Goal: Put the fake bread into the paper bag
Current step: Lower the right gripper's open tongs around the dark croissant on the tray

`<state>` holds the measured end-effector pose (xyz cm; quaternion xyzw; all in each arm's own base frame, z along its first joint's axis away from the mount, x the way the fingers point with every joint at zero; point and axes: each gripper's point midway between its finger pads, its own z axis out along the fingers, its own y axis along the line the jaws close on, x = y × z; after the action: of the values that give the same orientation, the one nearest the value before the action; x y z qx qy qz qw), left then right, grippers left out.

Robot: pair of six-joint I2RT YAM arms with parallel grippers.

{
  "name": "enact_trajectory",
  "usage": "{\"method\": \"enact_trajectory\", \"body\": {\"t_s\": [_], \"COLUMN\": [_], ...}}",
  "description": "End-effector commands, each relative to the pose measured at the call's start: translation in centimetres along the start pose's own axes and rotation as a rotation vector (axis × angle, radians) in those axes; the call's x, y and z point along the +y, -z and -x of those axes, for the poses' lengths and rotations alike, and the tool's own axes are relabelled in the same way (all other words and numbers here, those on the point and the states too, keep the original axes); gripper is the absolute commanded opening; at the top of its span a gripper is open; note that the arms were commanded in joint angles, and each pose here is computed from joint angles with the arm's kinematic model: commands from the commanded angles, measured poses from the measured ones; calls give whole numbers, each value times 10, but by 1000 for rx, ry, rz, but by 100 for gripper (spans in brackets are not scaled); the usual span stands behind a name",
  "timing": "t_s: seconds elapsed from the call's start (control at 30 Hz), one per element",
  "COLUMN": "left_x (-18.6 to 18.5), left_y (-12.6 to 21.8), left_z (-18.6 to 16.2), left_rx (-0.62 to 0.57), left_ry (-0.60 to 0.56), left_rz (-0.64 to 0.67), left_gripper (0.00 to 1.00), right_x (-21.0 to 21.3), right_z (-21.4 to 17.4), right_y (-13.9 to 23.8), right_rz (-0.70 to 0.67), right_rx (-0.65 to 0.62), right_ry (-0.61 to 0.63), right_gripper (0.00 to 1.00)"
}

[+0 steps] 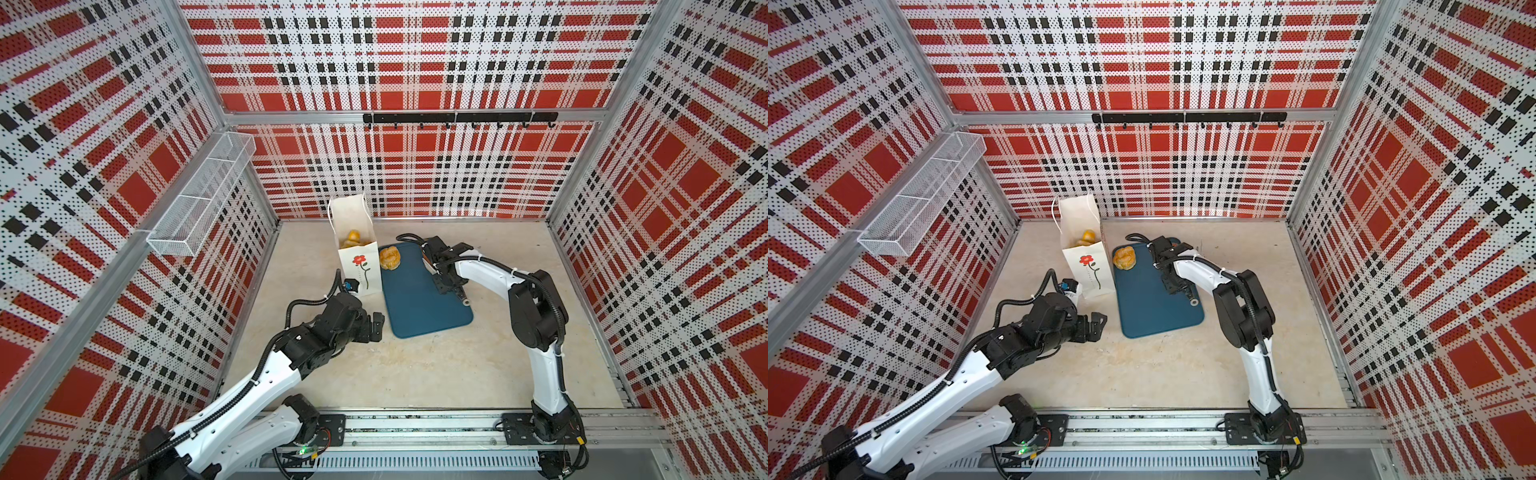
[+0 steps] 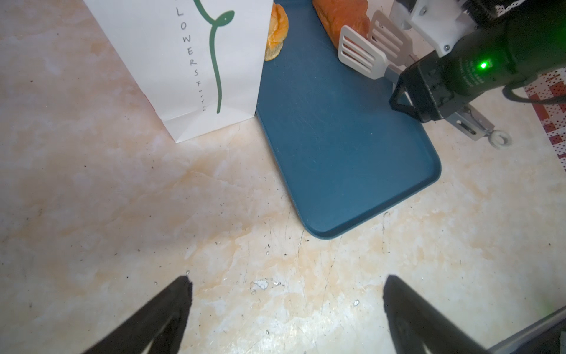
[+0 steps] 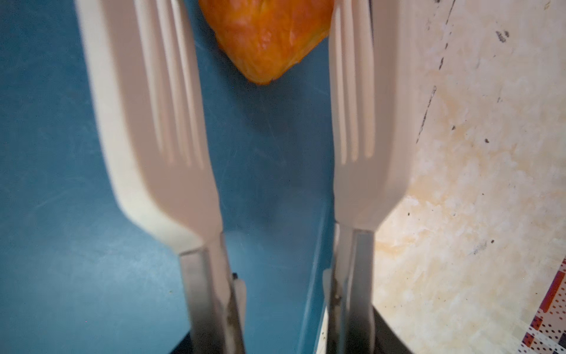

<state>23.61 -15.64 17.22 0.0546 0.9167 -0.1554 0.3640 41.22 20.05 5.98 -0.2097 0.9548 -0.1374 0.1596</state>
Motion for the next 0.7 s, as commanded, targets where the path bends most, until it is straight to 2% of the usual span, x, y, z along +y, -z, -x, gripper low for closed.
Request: {"method": "enact_trajectory", "body": {"t_s": [0.0, 0.1, 0.27, 0.47, 0.67], "left_x": [0, 1, 1, -1, -2], "left_y": [0, 1, 2, 2, 3], "left_z": [2, 3, 4, 5, 6], "left_rx": [-18, -24, -26, -26, -25], "left_ry": [10, 12, 11, 11, 9], "left_rz": [6, 7, 11, 3, 1], "left_gripper": [99, 99, 99, 99, 99], "right_x": [-1, -2, 5, 14, 9], "right_z": [5, -1, -11, -32, -62], "right_y": [2, 1, 11, 27, 36], "right_rz": [-24, -28, 28, 87, 96], "right_rx": [-4, 16, -8, -35, -29], "right_ry": [43, 70, 113, 228, 277], "right_gripper": [45, 39, 34, 34, 34]}}
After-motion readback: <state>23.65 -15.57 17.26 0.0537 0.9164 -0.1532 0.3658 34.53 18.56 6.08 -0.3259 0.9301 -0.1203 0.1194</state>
